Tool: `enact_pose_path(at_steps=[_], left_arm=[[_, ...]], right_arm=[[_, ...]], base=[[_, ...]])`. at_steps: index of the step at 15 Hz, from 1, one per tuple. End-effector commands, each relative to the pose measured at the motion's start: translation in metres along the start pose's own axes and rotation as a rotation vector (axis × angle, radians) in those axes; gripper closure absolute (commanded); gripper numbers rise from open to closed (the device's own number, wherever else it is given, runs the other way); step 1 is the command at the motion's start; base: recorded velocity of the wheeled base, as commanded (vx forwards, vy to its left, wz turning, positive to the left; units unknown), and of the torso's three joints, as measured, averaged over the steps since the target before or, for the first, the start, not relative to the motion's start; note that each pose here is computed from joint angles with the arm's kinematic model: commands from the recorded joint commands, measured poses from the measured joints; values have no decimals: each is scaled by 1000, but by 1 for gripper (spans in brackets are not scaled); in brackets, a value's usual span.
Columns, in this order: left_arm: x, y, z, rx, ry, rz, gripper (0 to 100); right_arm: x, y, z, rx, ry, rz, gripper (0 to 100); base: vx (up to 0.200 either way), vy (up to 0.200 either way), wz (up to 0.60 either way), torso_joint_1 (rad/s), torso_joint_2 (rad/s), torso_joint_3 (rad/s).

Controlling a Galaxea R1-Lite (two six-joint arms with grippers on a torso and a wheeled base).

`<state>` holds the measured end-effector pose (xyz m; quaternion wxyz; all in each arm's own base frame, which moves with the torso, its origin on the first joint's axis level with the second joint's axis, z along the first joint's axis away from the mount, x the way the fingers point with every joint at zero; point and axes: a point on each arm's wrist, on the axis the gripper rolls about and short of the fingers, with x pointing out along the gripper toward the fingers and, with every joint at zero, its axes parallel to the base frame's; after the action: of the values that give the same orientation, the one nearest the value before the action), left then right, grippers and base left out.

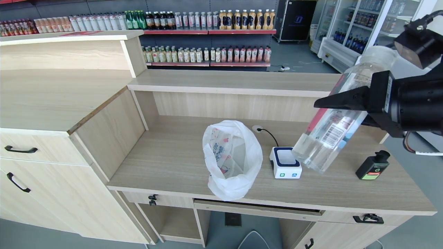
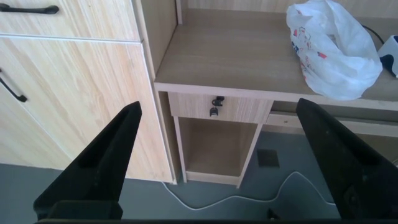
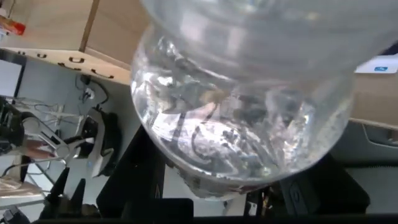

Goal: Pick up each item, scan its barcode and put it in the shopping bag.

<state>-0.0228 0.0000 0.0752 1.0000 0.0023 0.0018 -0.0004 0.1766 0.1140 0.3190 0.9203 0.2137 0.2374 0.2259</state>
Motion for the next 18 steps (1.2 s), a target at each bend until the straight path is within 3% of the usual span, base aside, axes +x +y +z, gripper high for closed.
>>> enact_pose_path(at_steps=[1, 8, 18], left_arm=[[0, 0, 0, 0, -1, 1, 0], [0, 0, 0, 0, -1, 1, 0], [0, 0, 0, 0, -1, 1, 0]], right_arm=[[-25, 9, -8, -15, -1, 77, 100], [-46, 10, -35, -59, 82, 182, 100], [-72, 2, -47, -111, 98, 242, 100]], base=[[0, 0, 0, 0, 0, 0], [0, 0, 0, 0, 0, 0], [0, 0, 0, 0, 0, 0]])
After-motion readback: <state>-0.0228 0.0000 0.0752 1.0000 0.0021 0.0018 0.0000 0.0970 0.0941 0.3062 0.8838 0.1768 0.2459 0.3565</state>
